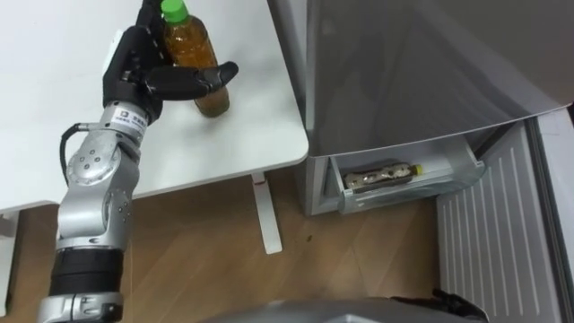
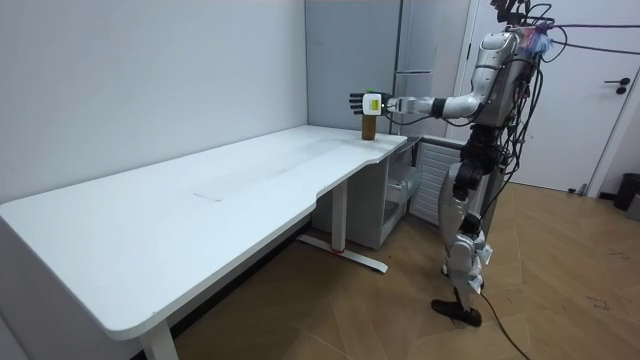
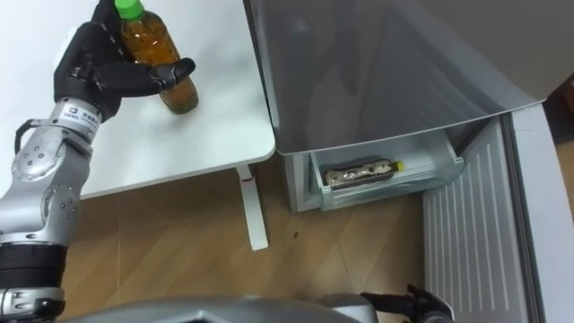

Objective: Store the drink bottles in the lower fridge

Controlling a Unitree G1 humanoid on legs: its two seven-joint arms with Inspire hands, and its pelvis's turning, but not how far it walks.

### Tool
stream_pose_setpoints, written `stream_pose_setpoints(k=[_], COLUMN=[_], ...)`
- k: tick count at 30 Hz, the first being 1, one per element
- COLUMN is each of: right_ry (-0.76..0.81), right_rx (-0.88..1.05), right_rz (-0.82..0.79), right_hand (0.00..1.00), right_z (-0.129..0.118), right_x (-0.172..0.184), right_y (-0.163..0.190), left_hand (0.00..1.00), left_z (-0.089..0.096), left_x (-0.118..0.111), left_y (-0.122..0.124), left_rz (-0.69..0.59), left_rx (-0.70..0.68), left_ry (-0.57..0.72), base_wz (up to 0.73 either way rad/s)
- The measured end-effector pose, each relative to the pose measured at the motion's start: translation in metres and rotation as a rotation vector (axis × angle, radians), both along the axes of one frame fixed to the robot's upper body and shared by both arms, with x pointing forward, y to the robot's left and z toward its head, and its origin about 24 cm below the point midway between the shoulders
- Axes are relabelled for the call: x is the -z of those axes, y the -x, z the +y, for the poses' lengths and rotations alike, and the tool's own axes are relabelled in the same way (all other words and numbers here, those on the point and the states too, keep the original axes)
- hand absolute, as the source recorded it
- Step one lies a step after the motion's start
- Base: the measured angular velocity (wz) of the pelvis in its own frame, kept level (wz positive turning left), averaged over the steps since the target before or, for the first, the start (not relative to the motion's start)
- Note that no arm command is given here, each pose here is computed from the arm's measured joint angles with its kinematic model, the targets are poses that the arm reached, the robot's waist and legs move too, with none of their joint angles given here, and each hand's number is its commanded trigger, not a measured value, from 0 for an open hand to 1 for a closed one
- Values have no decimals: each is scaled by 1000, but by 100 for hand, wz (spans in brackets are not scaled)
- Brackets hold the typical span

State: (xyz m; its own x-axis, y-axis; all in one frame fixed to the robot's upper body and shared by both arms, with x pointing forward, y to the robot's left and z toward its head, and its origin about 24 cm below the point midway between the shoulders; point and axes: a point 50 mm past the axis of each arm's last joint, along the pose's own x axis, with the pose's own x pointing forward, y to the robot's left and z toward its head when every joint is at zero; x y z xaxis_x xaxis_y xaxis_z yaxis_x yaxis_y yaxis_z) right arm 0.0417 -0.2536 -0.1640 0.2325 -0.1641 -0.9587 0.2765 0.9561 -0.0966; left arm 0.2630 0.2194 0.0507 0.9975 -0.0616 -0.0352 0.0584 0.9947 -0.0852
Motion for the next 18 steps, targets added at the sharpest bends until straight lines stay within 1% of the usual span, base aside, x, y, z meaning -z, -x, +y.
stream_pose_setpoints(k=[1,12,18], right_ry=[0,2,1], right_rx=[-1,-4,-5], right_rz=[1,1,3], right_hand=[0,0,0], right_z=[0,0,1], right_x=[0,0,0], right_y=[0,0,0], left_hand=[100,100,100], left_z=[0,0,0], left_x=[0,0,4], left_y=[0,0,0], left_rz=[0,0,41], left_rx=[0,0,23], left_ry=[0,-2,-7], base_wz=[0,0,0])
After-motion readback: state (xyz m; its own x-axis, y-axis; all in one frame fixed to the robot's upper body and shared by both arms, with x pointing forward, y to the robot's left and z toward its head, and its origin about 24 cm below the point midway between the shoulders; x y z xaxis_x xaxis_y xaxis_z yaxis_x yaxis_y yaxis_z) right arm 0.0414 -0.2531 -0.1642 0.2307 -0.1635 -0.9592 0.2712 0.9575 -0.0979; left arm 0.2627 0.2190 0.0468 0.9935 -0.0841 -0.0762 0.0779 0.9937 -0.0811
